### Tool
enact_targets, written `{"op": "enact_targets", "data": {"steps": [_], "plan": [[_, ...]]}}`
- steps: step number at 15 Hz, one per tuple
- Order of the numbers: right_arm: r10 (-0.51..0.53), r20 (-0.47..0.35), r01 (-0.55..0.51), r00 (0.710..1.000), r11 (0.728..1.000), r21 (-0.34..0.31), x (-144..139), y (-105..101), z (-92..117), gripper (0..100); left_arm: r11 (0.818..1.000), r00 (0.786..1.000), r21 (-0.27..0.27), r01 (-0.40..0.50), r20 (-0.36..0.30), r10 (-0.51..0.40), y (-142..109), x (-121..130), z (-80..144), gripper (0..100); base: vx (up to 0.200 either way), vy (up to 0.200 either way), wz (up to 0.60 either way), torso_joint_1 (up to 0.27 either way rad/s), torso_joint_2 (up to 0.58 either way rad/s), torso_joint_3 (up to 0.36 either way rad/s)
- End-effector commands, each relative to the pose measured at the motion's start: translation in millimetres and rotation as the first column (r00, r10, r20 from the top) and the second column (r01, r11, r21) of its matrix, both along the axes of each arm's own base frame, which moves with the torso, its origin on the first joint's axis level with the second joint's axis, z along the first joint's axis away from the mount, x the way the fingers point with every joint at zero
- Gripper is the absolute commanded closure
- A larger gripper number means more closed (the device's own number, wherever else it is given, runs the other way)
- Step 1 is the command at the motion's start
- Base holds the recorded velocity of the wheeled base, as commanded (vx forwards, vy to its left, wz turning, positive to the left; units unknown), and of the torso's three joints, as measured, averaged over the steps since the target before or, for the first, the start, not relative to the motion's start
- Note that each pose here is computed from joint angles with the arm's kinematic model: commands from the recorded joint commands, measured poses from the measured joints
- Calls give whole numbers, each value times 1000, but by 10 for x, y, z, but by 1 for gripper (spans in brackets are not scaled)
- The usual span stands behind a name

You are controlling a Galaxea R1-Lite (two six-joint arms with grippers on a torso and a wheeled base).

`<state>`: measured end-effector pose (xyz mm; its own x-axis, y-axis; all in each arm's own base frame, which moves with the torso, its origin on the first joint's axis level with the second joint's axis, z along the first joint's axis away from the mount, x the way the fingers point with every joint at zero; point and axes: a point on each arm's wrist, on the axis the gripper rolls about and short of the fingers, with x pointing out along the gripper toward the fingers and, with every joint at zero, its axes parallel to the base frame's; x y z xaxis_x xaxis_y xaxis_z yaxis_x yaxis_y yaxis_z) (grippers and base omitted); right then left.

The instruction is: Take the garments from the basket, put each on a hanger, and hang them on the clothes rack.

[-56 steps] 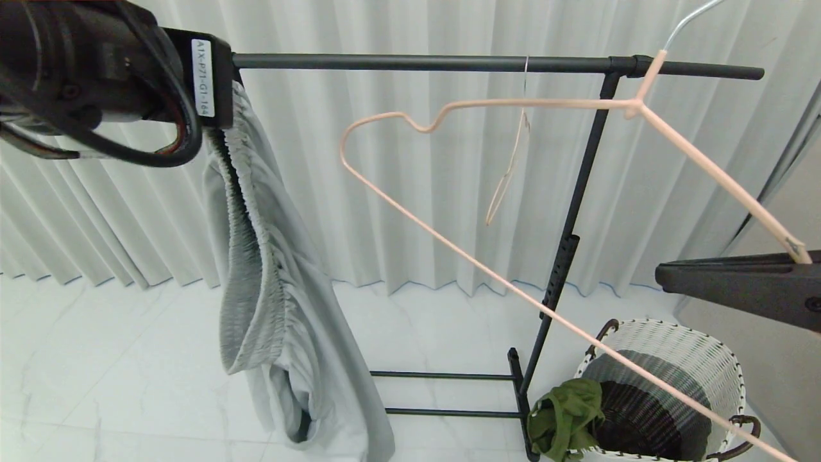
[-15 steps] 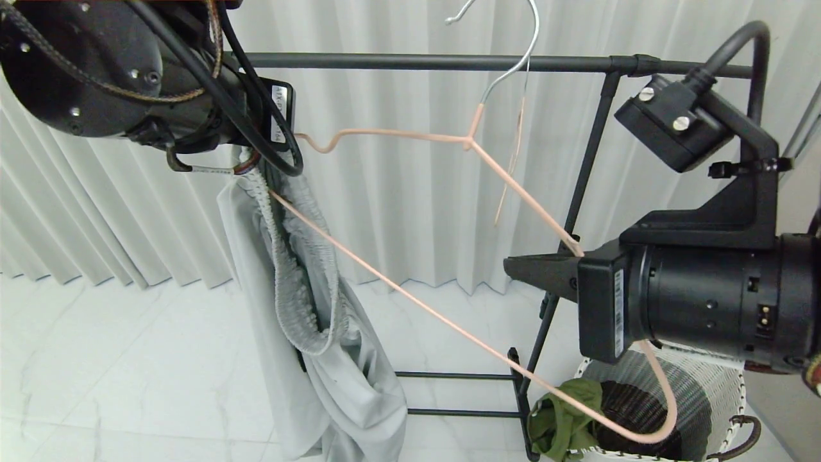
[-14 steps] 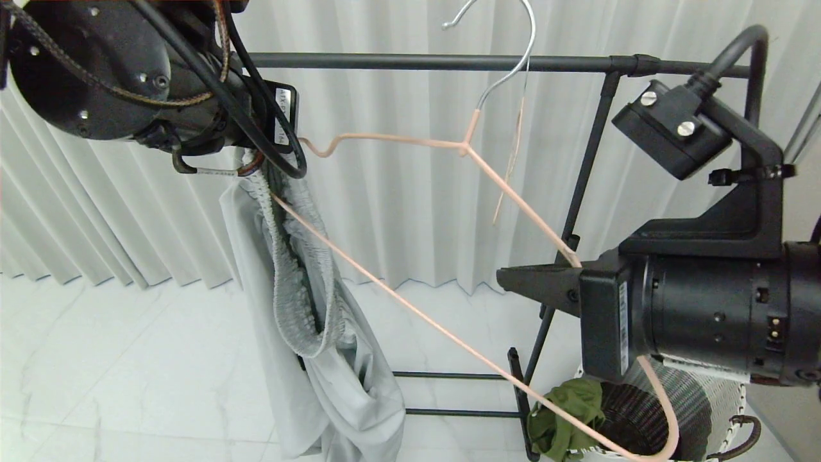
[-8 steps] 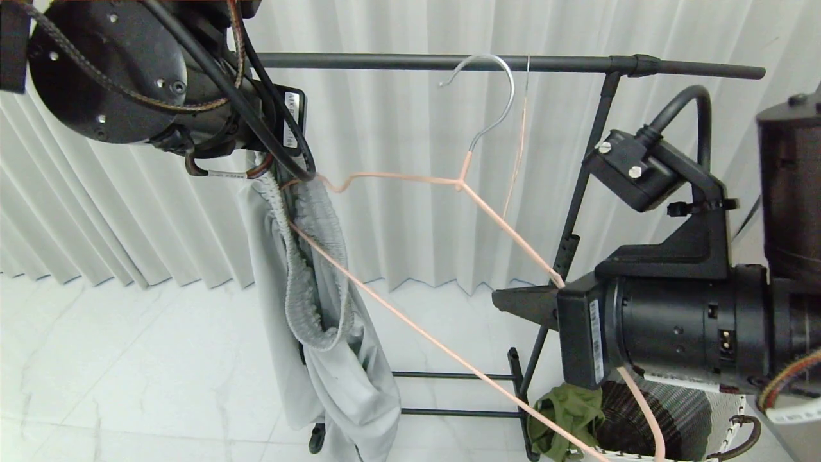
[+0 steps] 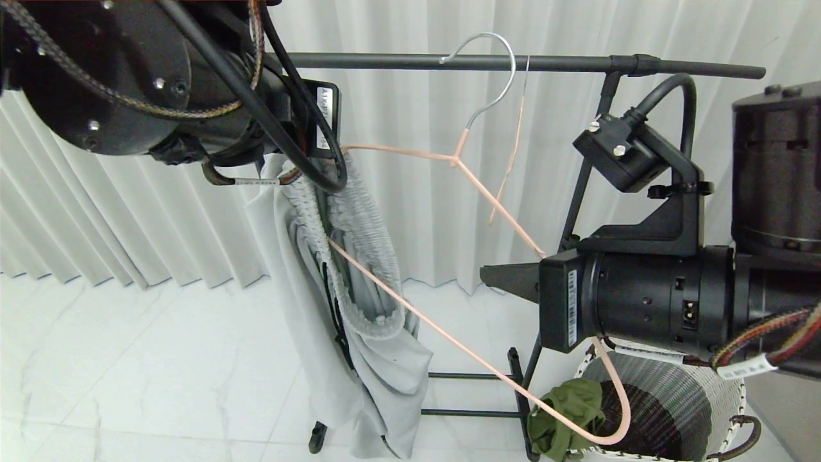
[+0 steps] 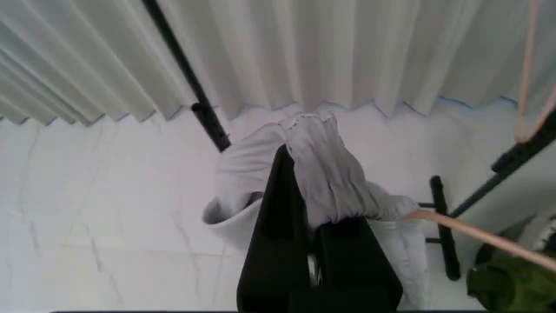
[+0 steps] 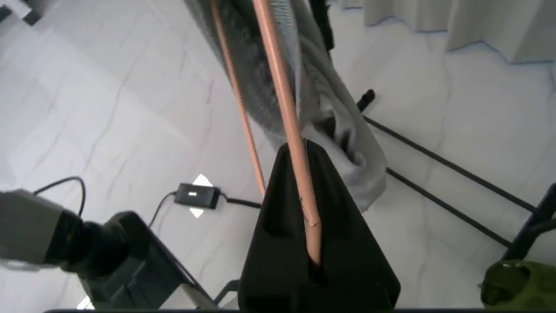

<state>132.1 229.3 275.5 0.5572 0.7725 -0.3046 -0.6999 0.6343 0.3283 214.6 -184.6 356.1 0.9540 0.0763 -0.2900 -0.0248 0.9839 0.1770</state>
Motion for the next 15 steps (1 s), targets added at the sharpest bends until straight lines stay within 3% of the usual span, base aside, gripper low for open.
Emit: {"op": "enact_targets", "data": {"steps": [1, 5, 8, 15], "plan": [[32, -2, -32, 999, 999, -16, -39, 18, -33, 100, 999, 999, -9, 44, 6, -44, -73, -79, 26, 100, 0, 0, 0, 0, 0, 0], [56, 19, -54, 998, 996, -73, -21, 54, -144, 100, 982, 983, -49, 184, 13, -184, -224, -259, 109, 100, 0, 0, 0, 0, 0, 0], [62, 30, -60, 998, 996, -60, -14, 119, -151, 100, 947, 951, -89, 310, 16, -310, -300, -396, 176, 100, 0, 0, 0, 0, 0, 0], [10, 65, -9, 998, 1000, -25, 34, 125, -112, 100, 926, 931, -97, 364, 18, -364, -310, -532, 196, 100, 0, 0, 0, 0, 0, 0]]}}
